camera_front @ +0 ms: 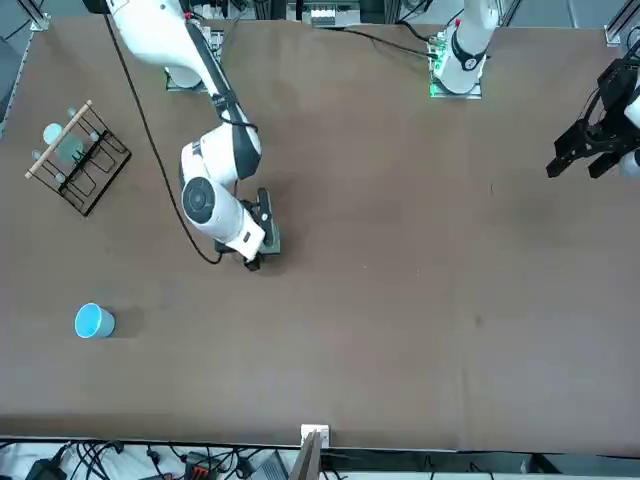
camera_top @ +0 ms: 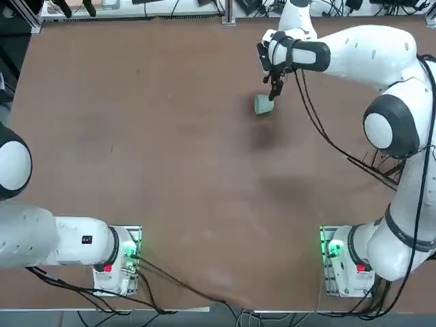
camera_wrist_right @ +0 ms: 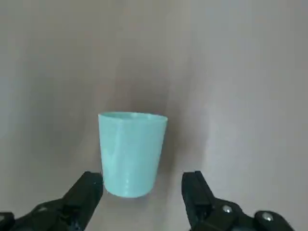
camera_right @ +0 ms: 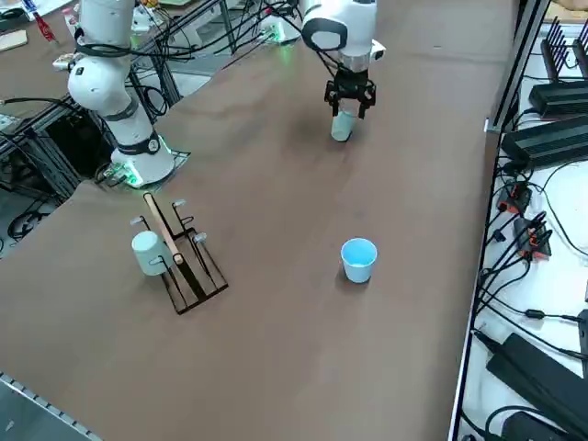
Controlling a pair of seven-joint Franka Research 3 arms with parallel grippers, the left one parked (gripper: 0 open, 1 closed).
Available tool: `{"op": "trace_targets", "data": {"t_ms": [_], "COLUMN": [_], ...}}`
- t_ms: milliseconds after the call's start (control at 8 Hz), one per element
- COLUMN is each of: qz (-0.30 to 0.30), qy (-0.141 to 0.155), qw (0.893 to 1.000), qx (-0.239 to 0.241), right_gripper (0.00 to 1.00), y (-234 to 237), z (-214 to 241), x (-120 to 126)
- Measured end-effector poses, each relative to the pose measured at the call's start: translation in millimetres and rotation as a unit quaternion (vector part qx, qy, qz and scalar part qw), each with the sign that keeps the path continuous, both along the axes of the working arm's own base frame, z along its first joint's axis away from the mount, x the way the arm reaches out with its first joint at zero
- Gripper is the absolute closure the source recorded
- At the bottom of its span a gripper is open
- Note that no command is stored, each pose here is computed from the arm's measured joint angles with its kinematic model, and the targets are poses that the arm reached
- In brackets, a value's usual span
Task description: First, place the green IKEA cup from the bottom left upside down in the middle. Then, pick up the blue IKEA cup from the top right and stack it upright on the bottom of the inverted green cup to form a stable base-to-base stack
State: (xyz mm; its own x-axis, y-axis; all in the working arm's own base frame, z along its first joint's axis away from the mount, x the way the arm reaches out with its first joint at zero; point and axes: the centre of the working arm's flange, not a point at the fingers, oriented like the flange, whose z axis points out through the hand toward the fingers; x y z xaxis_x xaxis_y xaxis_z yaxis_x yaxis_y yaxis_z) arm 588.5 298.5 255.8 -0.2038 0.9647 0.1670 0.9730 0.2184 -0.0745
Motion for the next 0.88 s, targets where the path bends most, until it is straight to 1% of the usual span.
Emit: {"op": "trace_targets", "data": {"t_ms": [500, 625, 875], "qz": [-0.005, -0.01, -0.015], "qy": [0.008, 0.01, 0.013], "qw": [0.996, 0.996, 0.995], "qx": [0.085, 0.093, 0.093], "right_gripper": [0.0, 0.0, 0.0], "y": [-24, -26, -28], "z": [-23, -29, -34], "x": [-11, -14, -18]}}
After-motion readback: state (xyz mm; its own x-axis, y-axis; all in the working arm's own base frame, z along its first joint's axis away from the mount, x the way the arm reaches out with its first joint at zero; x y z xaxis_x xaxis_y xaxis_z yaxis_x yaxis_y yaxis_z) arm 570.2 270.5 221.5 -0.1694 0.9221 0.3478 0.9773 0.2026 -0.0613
